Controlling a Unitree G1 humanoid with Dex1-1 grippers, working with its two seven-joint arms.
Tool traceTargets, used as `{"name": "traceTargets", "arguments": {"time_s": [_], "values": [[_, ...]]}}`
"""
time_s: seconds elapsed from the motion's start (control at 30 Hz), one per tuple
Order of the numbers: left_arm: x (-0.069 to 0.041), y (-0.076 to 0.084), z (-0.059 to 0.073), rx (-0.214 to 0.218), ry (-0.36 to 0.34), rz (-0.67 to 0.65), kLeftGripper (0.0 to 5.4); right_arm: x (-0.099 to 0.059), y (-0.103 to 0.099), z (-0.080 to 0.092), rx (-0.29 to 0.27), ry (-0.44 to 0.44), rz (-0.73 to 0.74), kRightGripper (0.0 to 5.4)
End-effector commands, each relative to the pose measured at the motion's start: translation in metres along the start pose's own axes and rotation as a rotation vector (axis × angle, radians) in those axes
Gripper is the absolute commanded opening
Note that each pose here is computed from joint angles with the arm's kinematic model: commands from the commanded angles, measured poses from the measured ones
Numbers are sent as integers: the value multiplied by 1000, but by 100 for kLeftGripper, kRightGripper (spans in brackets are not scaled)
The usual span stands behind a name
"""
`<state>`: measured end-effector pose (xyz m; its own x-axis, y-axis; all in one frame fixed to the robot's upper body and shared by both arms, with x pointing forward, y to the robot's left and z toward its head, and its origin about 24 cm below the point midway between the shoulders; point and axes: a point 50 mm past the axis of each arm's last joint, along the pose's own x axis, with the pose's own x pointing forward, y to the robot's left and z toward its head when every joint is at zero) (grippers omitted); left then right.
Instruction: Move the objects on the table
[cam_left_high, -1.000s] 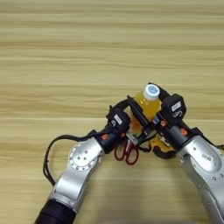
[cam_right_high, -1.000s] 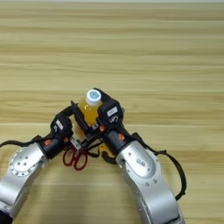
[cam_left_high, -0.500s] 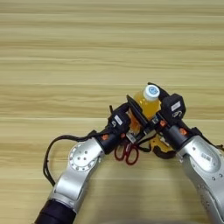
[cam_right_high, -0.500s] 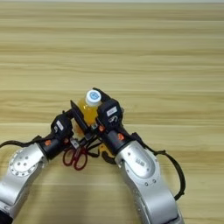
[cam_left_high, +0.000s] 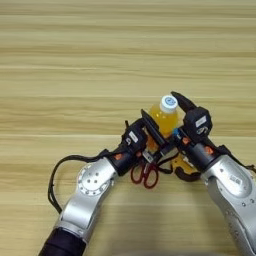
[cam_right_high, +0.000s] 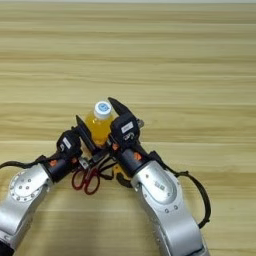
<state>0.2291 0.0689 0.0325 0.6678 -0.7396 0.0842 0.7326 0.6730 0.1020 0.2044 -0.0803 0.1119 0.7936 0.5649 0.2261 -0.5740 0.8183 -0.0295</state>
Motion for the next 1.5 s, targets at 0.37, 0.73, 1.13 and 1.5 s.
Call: {"name": "traceTargets", "arguments": {"time_s": [0.37, 0.73, 1.13, 1.5], "values": [[4, 4, 4, 11, -20, 7, 341, -3, 6, 29, -15, -194, 45, 540], [2, 20, 7, 25, -31, 105, 341, -8, -40, 46, -82, -298, -206, 540], [-12, 53, 4, 49, -9, 312, 340, -22, -94, 38, -129, -254, -436, 540], [-29, 88, -16, 79, 135, 549, 340, -19, -88, 33, -123, -239, -419, 540]]}}
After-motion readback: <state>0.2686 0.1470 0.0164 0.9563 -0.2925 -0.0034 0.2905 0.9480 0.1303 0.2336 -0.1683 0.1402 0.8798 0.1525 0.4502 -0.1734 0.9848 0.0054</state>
